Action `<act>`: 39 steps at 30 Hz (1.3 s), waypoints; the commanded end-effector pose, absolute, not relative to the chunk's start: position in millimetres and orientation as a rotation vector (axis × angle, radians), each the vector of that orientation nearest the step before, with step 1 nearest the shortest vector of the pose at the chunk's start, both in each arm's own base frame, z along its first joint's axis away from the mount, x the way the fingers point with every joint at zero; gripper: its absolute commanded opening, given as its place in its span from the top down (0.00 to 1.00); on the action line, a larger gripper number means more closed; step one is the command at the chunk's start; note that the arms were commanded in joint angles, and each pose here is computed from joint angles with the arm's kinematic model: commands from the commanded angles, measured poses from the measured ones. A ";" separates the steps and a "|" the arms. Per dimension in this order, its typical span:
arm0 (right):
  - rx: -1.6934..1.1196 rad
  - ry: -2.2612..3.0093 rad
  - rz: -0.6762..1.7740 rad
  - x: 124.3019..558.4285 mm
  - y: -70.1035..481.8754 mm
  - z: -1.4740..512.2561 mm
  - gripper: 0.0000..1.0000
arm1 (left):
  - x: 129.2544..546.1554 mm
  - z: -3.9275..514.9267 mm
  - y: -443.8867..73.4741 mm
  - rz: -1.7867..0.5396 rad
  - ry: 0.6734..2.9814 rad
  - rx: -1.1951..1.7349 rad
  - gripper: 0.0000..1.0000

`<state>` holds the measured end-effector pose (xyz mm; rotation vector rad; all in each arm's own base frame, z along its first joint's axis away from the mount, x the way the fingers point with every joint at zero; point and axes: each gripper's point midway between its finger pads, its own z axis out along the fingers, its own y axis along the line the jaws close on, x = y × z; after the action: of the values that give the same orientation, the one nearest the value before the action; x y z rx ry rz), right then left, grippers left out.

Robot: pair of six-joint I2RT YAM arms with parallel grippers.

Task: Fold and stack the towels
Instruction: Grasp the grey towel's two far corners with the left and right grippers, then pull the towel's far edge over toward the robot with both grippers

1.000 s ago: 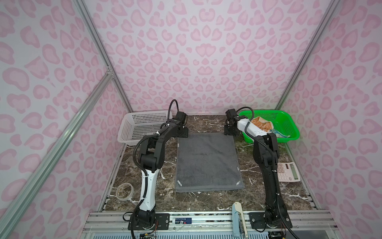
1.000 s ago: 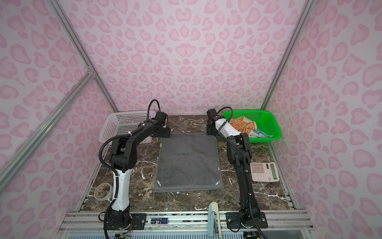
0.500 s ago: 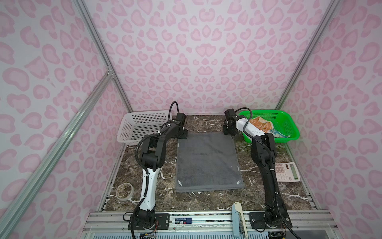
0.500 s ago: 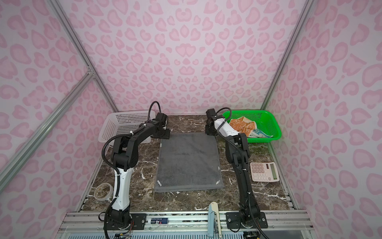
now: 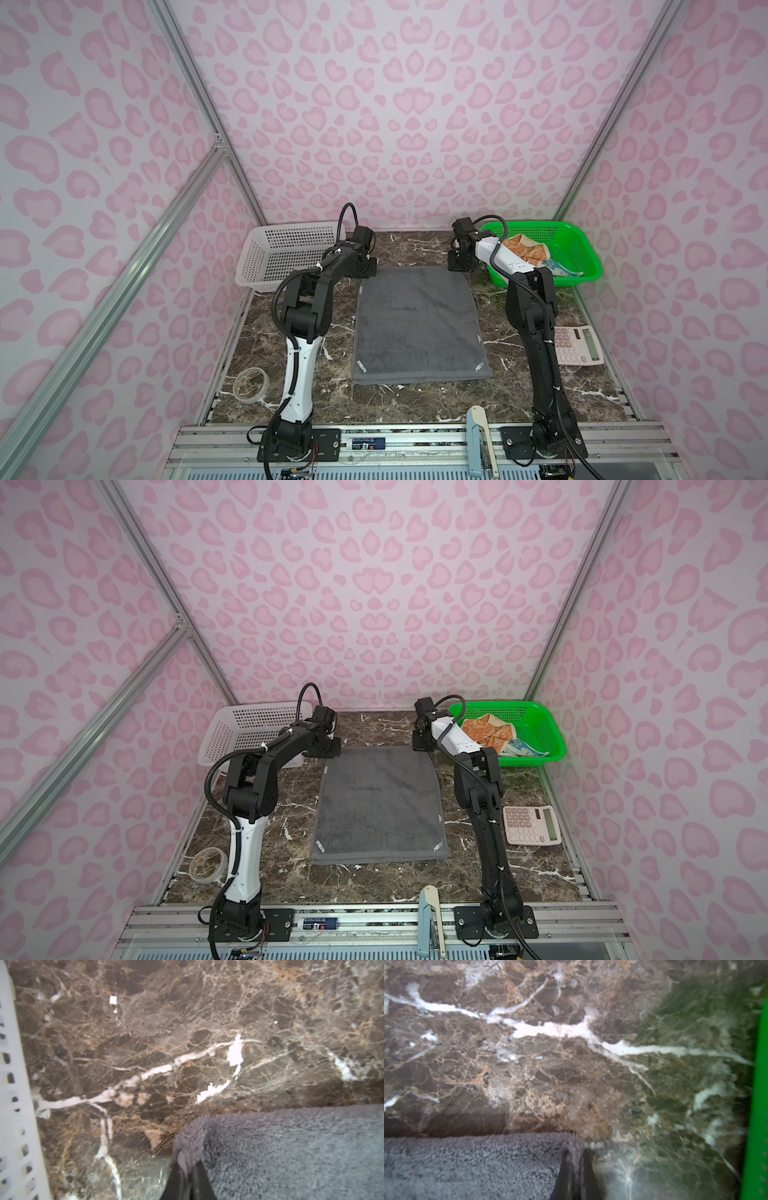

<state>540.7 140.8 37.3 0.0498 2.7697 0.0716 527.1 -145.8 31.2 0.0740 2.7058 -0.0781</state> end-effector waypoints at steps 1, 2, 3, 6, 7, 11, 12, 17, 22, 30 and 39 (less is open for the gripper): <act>0.025 2.751 0.075 538.8 138.7 46.8 1.00 | 534.8 57.5 -152.2 -0.144 2.635 0.073 0.97; 0.019 2.748 0.093 537.3 139.4 50.5 1.00 | 534.5 62.7 -152.9 -0.157 2.623 0.074 0.97; 0.010 2.738 0.110 536.1 140.7 56.4 1.00 | 534.0 69.5 -154.6 -0.172 2.608 0.078 0.97; -0.017 2.713 0.151 528.4 143.6 69.6 1.00 | 529.6 88.8 -161.2 -0.243 2.563 0.093 0.97; -0.024 2.698 0.163 525.7 144.1 78.3 1.00 | 527.4 95.6 -163.7 -0.270 2.546 0.099 0.97; -0.051 2.672 0.187 510.1 142.4 93.9 1.00 | 514.1 123.6 -169.8 -0.353 2.476 0.125 0.97; -0.058 2.668 0.189 504.9 141.3 97.2 1.00 | 509.8 129.1 -169.9 -0.367 2.465 0.131 0.97; -0.070 2.637 0.203 481.9 136.1 113.2 1.00 | 486.7 155.7 -172.7 -0.431 2.412 0.178 0.97; -0.075 2.601 0.227 459.7 131.8 130.1 1.00 | 459.8 179.0 -172.8 -0.487 2.369 0.215 0.97; -0.075 2.617 0.273 414.7 126.3 131.9 1.00 | 407.5 183.1 -168.0 -0.539 2.372 0.255 0.97; -0.044 2.609 0.345 367.3 123.2 130.5 0.99 | 357.4 173.7 -157.6 -0.550 2.411 0.250 0.97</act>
<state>372.8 120.7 130.3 -0.0619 2.6183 0.3148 368.5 -160.3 174.9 0.2575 2.3969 -0.5460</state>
